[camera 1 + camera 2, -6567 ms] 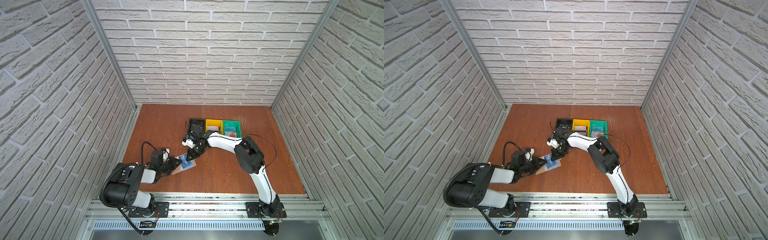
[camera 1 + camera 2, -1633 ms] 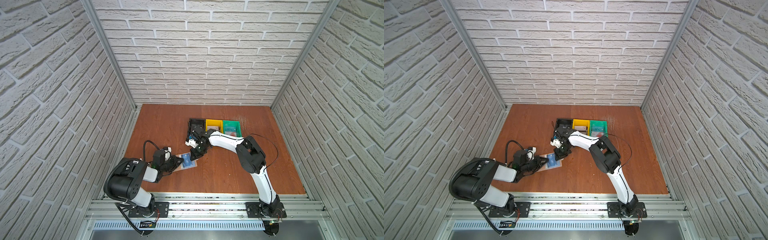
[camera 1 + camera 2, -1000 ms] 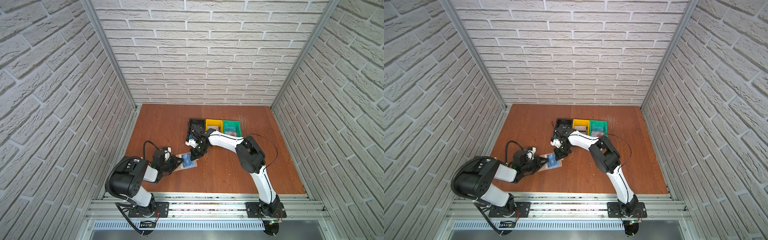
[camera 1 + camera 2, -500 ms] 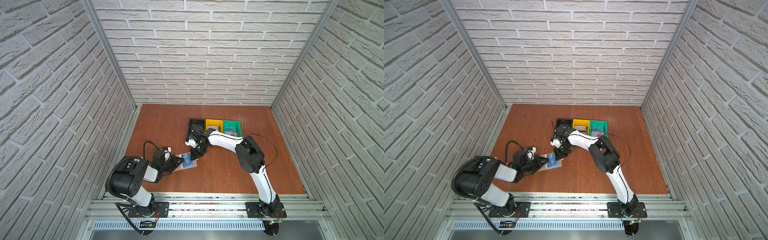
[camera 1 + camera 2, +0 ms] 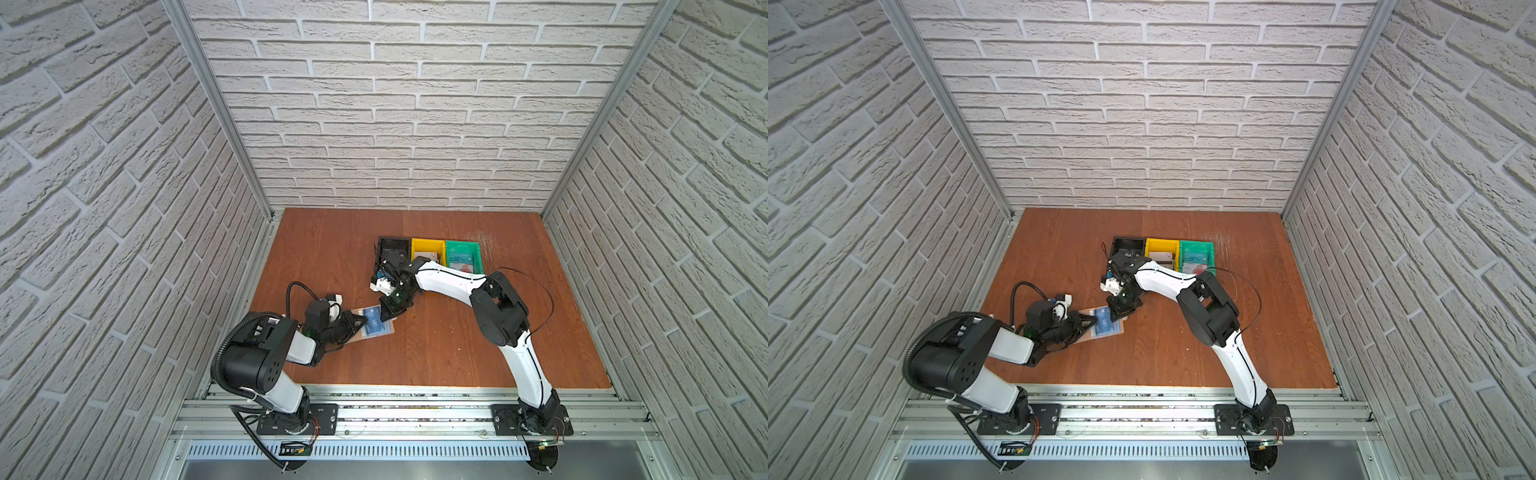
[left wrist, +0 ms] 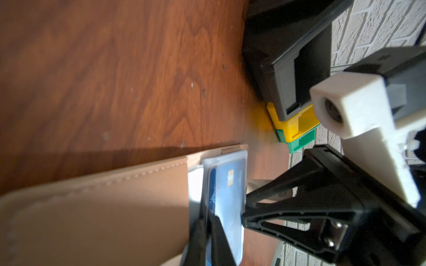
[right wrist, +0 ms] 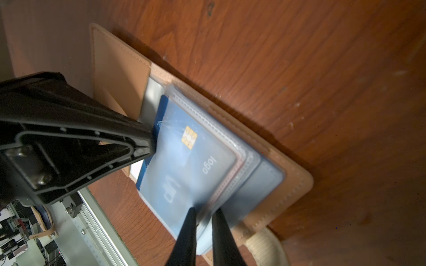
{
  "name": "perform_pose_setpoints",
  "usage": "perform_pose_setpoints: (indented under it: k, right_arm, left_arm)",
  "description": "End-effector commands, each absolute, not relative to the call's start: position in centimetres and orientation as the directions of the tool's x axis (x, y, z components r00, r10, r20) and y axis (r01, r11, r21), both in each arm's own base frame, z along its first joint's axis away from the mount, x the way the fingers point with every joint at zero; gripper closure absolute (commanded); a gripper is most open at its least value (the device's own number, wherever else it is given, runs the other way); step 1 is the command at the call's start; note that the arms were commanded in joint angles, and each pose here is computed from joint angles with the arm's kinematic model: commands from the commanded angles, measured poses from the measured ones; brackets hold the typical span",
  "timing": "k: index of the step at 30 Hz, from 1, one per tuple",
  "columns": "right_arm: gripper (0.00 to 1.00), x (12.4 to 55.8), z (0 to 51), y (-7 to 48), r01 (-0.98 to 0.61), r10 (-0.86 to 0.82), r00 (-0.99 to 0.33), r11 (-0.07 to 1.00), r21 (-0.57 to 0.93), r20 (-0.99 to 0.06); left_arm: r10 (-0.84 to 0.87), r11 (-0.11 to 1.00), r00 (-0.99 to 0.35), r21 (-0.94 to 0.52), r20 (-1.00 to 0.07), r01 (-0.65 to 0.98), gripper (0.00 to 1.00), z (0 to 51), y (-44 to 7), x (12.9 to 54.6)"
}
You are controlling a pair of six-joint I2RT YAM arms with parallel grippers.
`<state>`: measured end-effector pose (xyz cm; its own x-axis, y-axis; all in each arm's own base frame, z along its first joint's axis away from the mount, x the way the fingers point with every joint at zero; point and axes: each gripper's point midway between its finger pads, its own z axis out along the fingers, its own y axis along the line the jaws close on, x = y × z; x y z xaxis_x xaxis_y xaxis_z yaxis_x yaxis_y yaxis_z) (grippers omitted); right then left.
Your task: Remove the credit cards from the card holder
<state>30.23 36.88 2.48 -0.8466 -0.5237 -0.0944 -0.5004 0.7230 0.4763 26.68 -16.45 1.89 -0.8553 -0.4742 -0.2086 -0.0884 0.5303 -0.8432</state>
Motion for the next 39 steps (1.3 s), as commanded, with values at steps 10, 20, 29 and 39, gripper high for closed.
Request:
perform_pose_setpoints:
  k: [10,20,29,39]
  right_arm:
    - [0.85,28.0,0.0,38.9,-0.536,-0.583,-0.809,0.682,0.497,-0.074]
    - [0.85,27.9,0.1,39.1,-0.537,-0.584,-0.808,0.679,0.501,-0.075]
    - [0.81,27.7,0.2,38.8,-0.525,-0.578,-0.813,0.682,0.509,-0.064]
    - [0.80,28.2,0.4,38.0,-0.487,-0.545,-0.837,0.705,0.516,-0.047]
  left_arm:
    - [-0.448,0.572,-0.884,-0.803,-0.133,-0.170,0.96,-1.0,-16.1,24.4]
    - [-0.445,0.576,-0.886,-0.799,-0.129,-0.172,1.00,-1.2,-16.0,24.1]
    - [-0.460,0.587,-0.881,-0.781,-0.108,-0.211,1.00,-2.4,-14.5,22.8]
    - [-0.470,0.600,-0.879,-0.761,-0.085,-0.247,1.00,-3.3,-14.0,22.3]
